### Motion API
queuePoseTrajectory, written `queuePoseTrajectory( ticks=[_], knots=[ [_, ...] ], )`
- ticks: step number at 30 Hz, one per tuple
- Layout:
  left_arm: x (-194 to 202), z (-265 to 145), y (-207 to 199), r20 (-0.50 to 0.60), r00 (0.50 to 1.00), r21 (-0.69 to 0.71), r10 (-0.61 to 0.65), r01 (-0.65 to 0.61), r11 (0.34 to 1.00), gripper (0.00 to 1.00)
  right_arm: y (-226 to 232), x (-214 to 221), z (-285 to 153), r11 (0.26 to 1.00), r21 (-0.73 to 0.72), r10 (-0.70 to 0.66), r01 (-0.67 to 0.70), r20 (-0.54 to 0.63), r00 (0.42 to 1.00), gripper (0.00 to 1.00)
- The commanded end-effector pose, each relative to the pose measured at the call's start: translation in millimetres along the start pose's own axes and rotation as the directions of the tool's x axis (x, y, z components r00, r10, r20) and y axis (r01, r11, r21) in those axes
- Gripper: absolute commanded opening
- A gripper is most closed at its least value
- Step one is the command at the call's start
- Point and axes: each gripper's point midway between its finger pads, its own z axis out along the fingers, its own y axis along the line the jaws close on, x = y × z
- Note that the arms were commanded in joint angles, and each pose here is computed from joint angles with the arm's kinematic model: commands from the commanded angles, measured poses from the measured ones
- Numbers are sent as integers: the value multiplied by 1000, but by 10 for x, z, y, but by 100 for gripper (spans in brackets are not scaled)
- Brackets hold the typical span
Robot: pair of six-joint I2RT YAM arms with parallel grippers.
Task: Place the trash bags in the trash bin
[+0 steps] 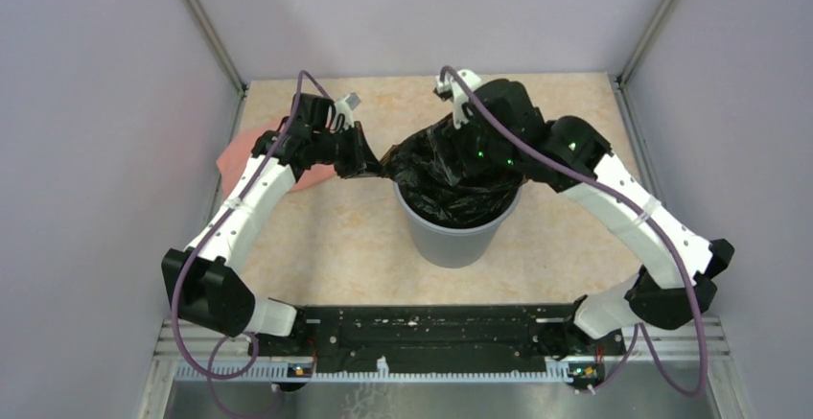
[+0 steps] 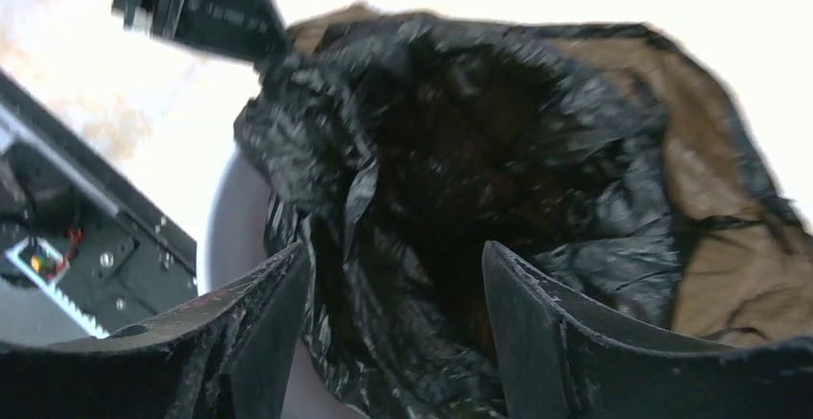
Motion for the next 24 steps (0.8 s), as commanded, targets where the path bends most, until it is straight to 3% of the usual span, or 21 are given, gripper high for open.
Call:
queuePoseTrajectory(
  ticks=[1,6,8,13,15,24],
  knots=[
    [-72,-80,-146,44,998,45,37,-39,998,0,252,279,47,996,-86,-25,21,-46,999,65],
    [-87,-67,-160,42,998,50,38,-40,998,0,279,516,114,996,-83,-46,38,-100,994,60],
    [-103,-67,-166,44,998,51,39,-41,998,0,269,538,129,996,-78,-50,42,-104,993,54],
    [-122,-78,-180,50,998,50,42,-44,998,0,267,398,24,997,-67,-34,30,-72,997,9],
    [-124,-80,-175,52,998,48,39,-42,998,0,309,330,-80,997,-80,-25,21,-51,998,0],
    [-94,-132,-219,52,998,60,36,-39,997,0,790,479,-502,952,-306,16,-29,-43,999,0]
  ],
)
